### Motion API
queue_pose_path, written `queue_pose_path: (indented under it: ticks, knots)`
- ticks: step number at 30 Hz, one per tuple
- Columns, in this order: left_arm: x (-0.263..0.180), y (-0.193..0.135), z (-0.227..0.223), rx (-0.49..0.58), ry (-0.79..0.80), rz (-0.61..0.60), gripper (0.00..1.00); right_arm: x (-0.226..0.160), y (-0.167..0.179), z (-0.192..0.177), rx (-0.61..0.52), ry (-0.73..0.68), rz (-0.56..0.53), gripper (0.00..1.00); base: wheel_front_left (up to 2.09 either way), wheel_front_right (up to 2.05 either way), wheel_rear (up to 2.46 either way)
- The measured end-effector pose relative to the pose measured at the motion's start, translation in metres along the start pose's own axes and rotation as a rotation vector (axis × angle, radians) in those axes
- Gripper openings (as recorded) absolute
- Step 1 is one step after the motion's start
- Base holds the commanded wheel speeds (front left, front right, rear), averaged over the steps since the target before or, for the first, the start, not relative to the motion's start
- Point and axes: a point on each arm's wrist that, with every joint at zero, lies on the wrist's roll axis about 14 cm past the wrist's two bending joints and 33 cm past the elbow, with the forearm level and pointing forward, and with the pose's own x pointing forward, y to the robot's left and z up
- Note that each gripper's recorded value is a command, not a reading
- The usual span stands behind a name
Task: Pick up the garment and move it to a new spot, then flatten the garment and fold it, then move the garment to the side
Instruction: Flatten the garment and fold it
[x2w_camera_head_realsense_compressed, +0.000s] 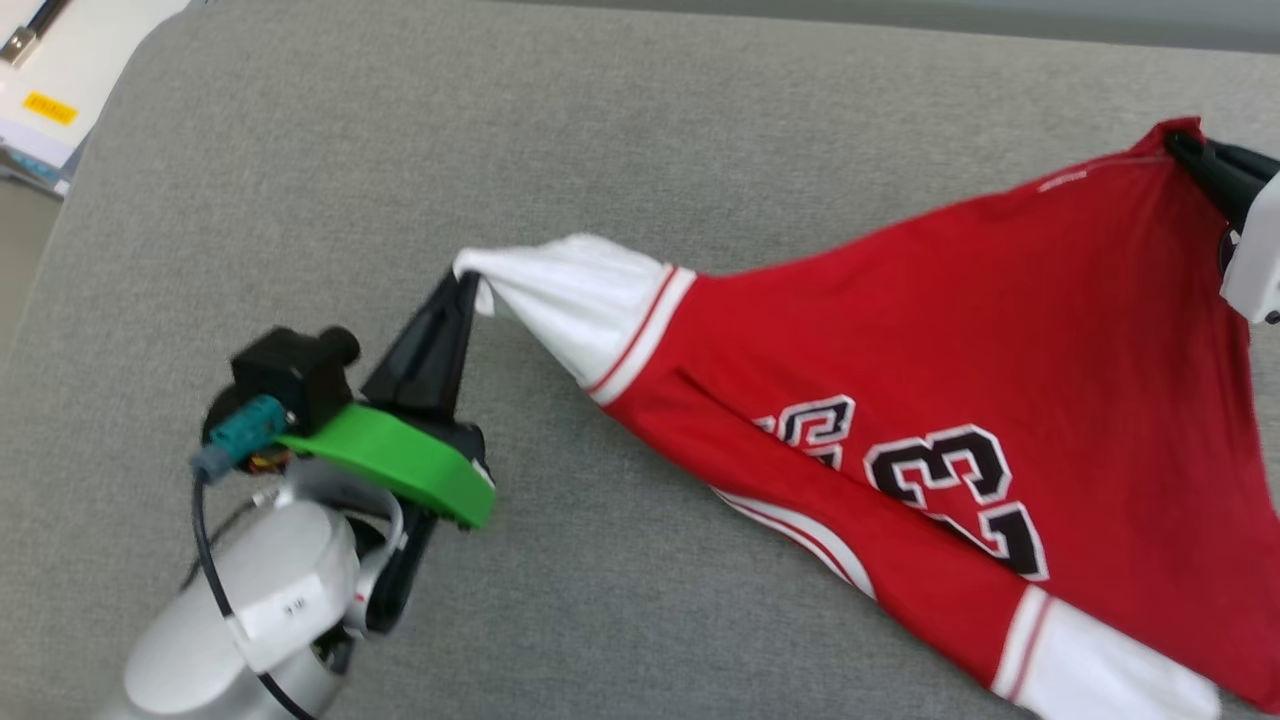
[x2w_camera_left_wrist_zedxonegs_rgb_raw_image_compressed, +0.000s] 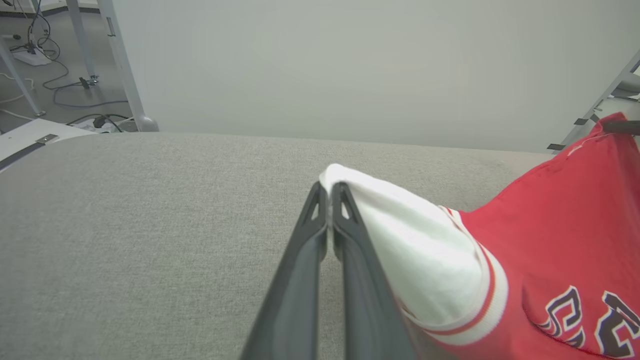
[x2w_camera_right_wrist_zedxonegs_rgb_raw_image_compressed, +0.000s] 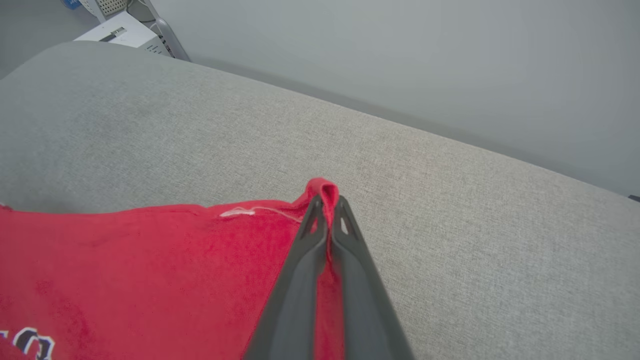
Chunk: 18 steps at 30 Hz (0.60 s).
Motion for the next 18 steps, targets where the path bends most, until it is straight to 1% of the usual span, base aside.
queue_pose_path:
  ticks: [4,9,14,18]
  knots:
    - [0.018,-0.013,0.048,0.048,-0.105,-0.060,0.00,-0.027,-0.003,0.035,-0.014,-0.129,-0.019,0.00,0.00,0.00,0.00]
    - [0.045,-0.033,0.102,0.117,-0.208,-0.147,0.00,-0.053,-0.012,0.066,-0.031,-0.243,-0.058,0.00,0.00,0.00,0.00]
    - [0.080,-0.047,0.160,0.210,-0.310,-0.208,0.00,-0.057,-0.020,0.109,-0.056,-0.363,-0.092,0.00,0.00,0.00,0.00]
    - [0.112,-0.059,0.199,0.248,-0.367,-0.248,0.00,-0.051,-0.026,0.147,-0.073,-0.451,-0.106,0.00,0.00,0.00,0.00]
